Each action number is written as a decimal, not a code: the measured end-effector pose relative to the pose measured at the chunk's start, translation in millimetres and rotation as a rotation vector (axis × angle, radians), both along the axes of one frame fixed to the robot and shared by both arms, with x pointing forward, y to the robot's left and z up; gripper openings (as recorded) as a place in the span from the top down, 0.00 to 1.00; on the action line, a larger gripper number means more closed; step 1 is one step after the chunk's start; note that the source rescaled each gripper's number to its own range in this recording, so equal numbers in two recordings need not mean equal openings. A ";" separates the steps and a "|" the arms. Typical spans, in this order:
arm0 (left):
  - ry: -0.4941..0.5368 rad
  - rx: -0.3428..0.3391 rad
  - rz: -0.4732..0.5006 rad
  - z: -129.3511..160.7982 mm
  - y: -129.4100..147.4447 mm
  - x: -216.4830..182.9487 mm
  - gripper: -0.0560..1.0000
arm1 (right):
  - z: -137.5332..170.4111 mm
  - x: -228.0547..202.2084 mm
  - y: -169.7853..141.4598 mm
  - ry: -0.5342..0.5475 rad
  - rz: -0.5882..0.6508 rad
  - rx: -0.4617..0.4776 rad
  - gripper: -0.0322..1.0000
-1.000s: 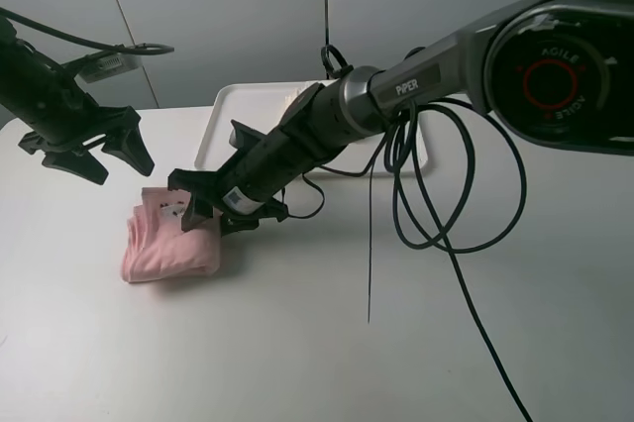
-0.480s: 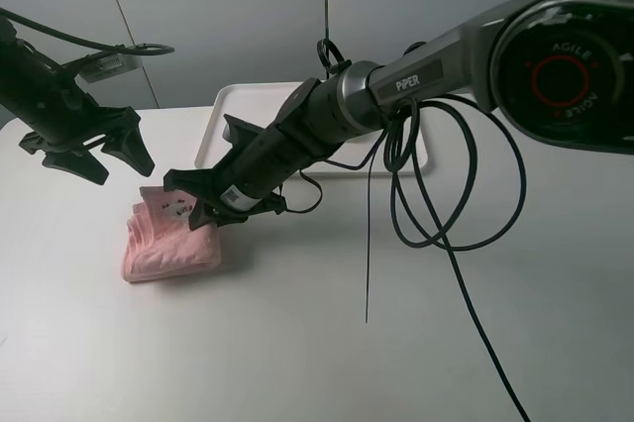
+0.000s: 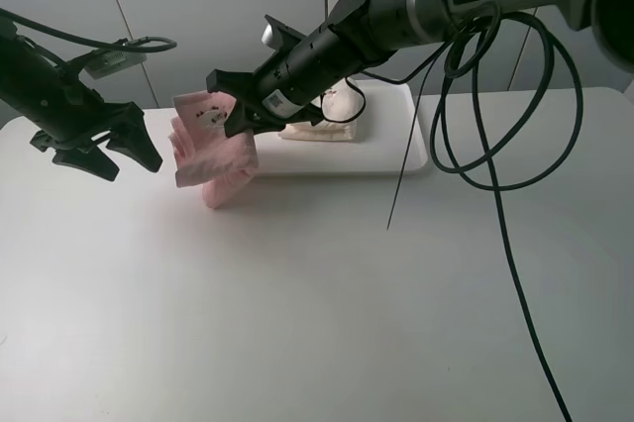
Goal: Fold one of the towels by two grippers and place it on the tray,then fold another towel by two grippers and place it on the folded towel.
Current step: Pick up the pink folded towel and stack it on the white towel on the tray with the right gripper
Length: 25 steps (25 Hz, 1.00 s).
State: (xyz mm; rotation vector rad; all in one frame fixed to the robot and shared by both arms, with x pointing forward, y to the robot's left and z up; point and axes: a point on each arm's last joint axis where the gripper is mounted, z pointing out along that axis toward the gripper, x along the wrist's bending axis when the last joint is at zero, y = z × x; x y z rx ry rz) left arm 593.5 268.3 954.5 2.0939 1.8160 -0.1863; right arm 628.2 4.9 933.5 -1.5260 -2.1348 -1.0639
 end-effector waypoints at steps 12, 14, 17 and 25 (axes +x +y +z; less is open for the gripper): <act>0.002 -0.004 -0.003 0.1 -0.4 -0.3 0.07 | 72.8 73.1 -50.5 -0.196 -0.139 0.110 0.87; 0.002 -0.004 -0.003 0.1 -0.4 -0.3 0.07 | 67.4 82.5 -58.5 -0.166 -0.146 0.129 0.87; 0.003 -0.004 -0.005 0.1 -0.4 -0.4 0.07 | 51.3 97.1 -70.4 -0.107 -0.165 0.160 0.87; 0.001 -0.004 -0.010 0.1 -0.4 -0.4 0.07 | -10.5 119.0 -105.5 0.032 -0.234 0.126 0.87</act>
